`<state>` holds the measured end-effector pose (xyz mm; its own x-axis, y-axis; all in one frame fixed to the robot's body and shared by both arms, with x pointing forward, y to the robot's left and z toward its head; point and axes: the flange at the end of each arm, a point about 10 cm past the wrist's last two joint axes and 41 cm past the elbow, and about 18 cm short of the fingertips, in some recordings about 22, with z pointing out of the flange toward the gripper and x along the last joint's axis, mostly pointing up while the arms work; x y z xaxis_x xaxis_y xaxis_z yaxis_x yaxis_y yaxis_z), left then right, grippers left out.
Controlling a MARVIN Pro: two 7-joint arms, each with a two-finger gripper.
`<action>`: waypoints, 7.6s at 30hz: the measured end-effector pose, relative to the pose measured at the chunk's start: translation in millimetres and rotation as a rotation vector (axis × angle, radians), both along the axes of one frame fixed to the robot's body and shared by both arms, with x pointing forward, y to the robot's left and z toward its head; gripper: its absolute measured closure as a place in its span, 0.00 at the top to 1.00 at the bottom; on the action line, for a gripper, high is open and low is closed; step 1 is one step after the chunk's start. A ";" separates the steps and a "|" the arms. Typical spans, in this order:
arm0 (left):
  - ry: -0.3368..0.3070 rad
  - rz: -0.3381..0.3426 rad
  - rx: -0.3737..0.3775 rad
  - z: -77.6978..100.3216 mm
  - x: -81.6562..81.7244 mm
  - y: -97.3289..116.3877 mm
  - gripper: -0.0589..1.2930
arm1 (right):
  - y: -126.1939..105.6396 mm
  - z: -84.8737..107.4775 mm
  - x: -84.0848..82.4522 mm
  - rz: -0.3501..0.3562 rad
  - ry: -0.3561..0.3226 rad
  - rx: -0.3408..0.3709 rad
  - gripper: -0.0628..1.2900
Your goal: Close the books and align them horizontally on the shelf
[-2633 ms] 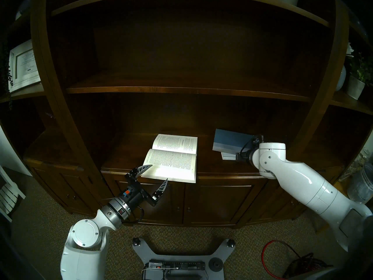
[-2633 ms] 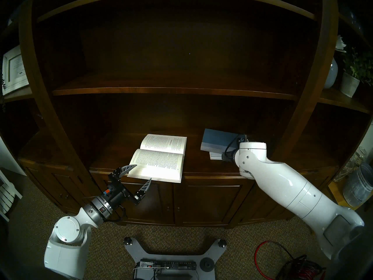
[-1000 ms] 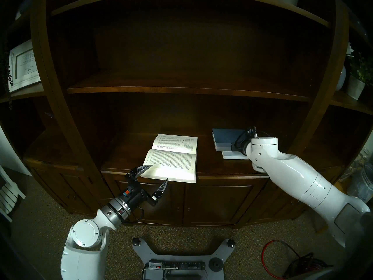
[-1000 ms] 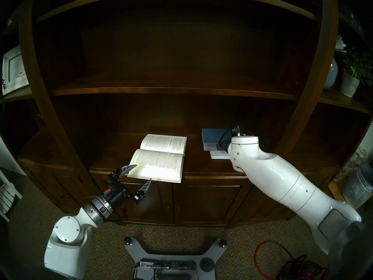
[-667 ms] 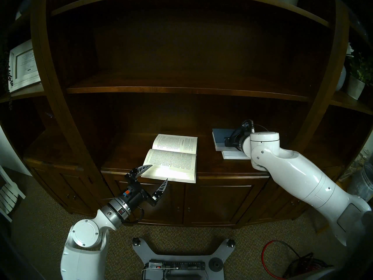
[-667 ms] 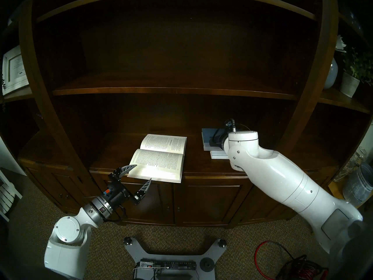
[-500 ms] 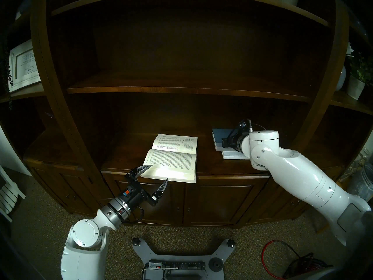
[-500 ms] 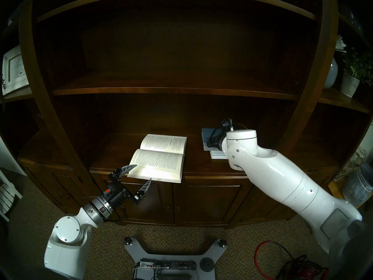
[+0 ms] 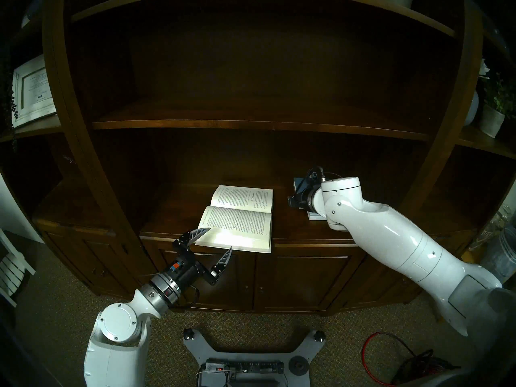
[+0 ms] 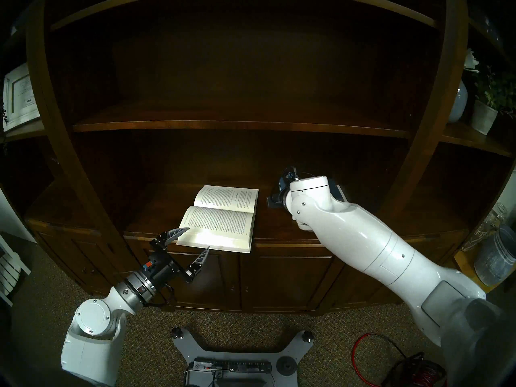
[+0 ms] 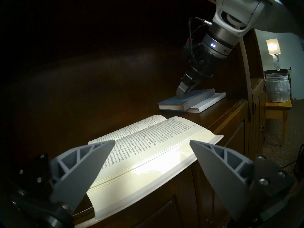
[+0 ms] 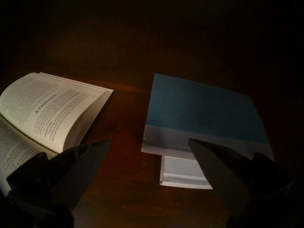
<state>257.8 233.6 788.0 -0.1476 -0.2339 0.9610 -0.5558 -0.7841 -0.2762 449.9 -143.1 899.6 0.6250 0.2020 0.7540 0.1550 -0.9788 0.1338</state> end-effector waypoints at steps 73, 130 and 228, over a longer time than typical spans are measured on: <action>0.000 0.000 0.000 0.1 0.0 0.0 0.96 | 9.6 -27.3 78.3 -0.106 -0.022 -0.289 0.02; 0.021 0.007 -0.003 -7.6 -1.5 1.5 0.96 | -29.2 -29.3 -97.7 0.208 0.170 -0.078 0.02; 0.095 -0.040 0.250 40.4 -76.0 86.0 0.96 | -123.8 -31.9 -155.8 0.326 -0.163 0.295 0.96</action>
